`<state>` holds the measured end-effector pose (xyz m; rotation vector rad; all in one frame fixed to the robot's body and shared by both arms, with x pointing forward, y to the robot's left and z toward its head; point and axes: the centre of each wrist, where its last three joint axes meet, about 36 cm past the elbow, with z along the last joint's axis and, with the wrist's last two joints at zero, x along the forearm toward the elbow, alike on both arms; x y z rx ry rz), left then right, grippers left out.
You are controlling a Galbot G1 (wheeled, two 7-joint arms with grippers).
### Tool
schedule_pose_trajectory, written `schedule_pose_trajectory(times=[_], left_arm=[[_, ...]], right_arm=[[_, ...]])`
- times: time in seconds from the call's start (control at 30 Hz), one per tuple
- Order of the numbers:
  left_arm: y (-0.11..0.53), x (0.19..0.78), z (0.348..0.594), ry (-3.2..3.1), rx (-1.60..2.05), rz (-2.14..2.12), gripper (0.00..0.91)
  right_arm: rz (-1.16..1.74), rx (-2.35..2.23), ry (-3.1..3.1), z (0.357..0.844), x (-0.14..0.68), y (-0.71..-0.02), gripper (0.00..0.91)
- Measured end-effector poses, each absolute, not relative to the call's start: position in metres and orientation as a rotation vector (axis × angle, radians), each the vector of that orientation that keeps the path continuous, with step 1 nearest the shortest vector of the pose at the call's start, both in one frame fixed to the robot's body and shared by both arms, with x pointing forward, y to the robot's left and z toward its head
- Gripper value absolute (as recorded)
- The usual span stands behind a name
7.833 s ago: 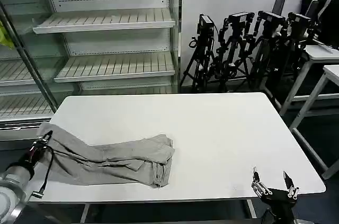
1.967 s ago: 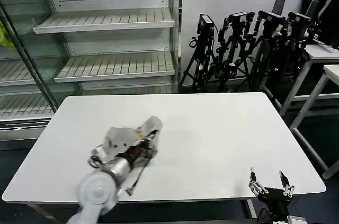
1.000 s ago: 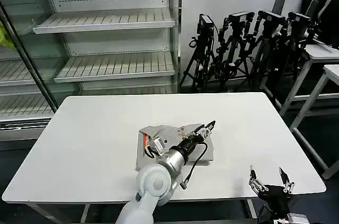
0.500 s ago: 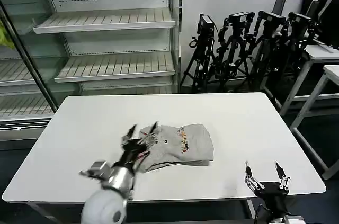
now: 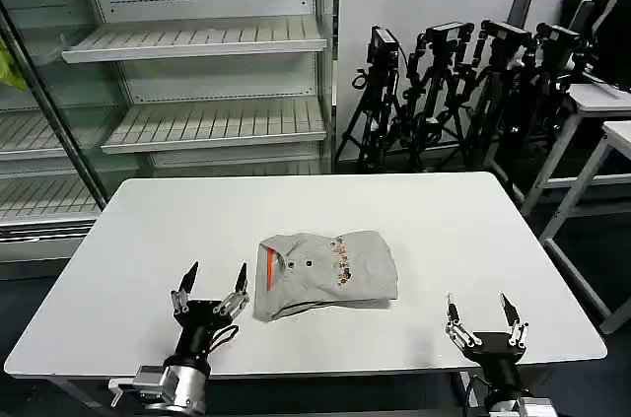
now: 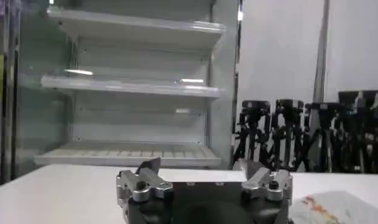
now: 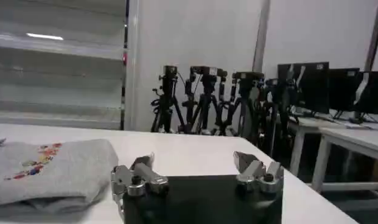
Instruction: Fold and organize the clothes.
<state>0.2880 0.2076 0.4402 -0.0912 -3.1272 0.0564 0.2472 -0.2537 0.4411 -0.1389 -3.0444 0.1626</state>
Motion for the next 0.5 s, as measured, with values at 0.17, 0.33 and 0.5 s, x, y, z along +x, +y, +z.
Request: schedule_pose_trajectory(times=[0.17,0.33,0.5], left_arm=[[0.208,0.276,0.44,-3.128,-0.092,0.011,0.907],[0.207,0.266,0.439,-3.121,-0.098,-0.018,0.907],[0.207,0.258,0.435,-3.104,-0.097,-0.035,0.907]], right_arm=[[0.145,-0.137,-3.05,0.442,0.244,-0.251,0.907],[0.145,-0.129,-3.055,0.442,0.244,-0.249,0.907],[0.145,-0.123,-3.052,0.438,0.247,-0.246,0.907]])
